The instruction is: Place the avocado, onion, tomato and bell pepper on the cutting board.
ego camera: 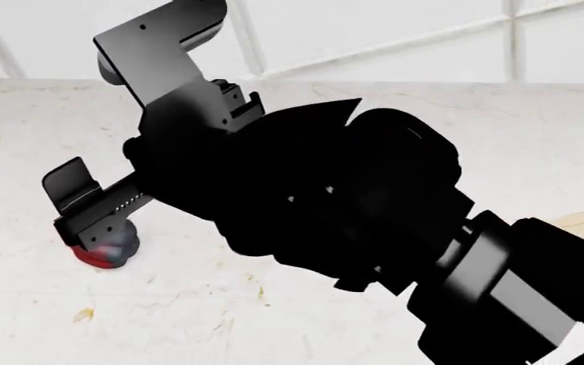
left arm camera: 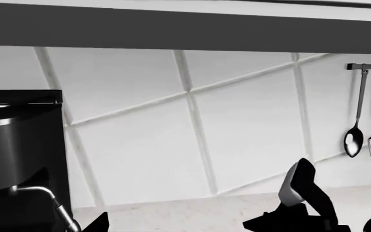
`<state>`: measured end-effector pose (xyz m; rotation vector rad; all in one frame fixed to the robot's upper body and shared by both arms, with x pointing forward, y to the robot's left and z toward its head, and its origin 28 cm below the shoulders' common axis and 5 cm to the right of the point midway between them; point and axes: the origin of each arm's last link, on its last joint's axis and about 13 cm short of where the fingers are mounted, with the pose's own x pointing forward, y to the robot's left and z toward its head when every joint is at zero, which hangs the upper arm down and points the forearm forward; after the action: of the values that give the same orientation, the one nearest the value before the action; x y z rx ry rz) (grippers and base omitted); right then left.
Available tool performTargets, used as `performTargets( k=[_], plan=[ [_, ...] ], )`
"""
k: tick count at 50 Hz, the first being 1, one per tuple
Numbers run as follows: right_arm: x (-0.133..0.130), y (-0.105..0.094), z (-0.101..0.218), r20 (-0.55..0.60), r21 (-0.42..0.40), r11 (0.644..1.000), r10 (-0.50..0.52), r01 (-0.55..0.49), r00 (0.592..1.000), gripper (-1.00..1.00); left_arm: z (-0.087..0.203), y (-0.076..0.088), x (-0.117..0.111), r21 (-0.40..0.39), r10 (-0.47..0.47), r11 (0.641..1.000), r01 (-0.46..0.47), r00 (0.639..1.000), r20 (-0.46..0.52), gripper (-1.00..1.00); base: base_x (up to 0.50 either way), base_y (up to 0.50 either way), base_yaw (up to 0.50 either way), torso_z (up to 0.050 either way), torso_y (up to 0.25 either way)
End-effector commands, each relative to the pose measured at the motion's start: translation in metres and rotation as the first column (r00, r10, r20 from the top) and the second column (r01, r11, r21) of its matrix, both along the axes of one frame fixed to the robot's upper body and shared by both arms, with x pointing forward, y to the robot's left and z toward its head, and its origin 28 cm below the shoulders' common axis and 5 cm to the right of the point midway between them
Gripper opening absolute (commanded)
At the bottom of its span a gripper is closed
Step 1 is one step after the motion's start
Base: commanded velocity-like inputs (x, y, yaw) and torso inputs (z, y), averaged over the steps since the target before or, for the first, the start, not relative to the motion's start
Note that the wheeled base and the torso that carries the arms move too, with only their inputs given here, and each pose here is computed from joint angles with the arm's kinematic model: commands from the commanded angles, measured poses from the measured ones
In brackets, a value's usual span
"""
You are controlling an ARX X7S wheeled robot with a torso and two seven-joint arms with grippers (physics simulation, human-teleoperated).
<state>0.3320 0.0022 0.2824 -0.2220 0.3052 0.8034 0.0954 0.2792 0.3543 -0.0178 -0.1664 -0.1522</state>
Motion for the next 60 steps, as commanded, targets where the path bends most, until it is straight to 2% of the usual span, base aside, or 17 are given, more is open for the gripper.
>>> performTargets(
  k=[1, 17, 46, 60],
  plan=[
    [0.007, 0.014, -0.012, -0.019, 0.019, 0.999, 0.038, -0.037, 0.999, 1.00, 0.004, 0.002, 0.001, -0.001, -0.017, 1.000, 0.017, 0.998, 0.058, 1.00, 0.00, 0.00, 0.00, 0.000, 0.000],
    [0.011, 0.021, -0.031, -0.070, 0.024, 0.998, 0.061, -0.060, 0.996, 1.00, 0.005, 0.002, 0.001, 0.001, -0.019, 1.000, 0.019, 0.998, 0.060, 1.00, 0.00, 0.00, 0.00, 0.000, 0.000],
    [0.037, 0.033, -0.070, -0.149, 0.001, 0.997, 0.078, -0.079, 0.986, 1.00, 0.003, 0.001, 0.001, -0.004, -0.009, 1.000, 0.009, 0.999, 0.052, 1.00, 0.00, 0.00, 0.00, 0.000, 0.000],
    [0.039, 0.031, -0.082, -0.190, -0.002, 0.997, 0.074, -0.076, 0.979, 1.00, 0.004, 0.001, 0.001, -0.005, -0.008, 1.000, 0.008, 0.999, 0.050, 1.00, 0.00, 0.00, 0.00, 0.000, 0.000]
  ],
)
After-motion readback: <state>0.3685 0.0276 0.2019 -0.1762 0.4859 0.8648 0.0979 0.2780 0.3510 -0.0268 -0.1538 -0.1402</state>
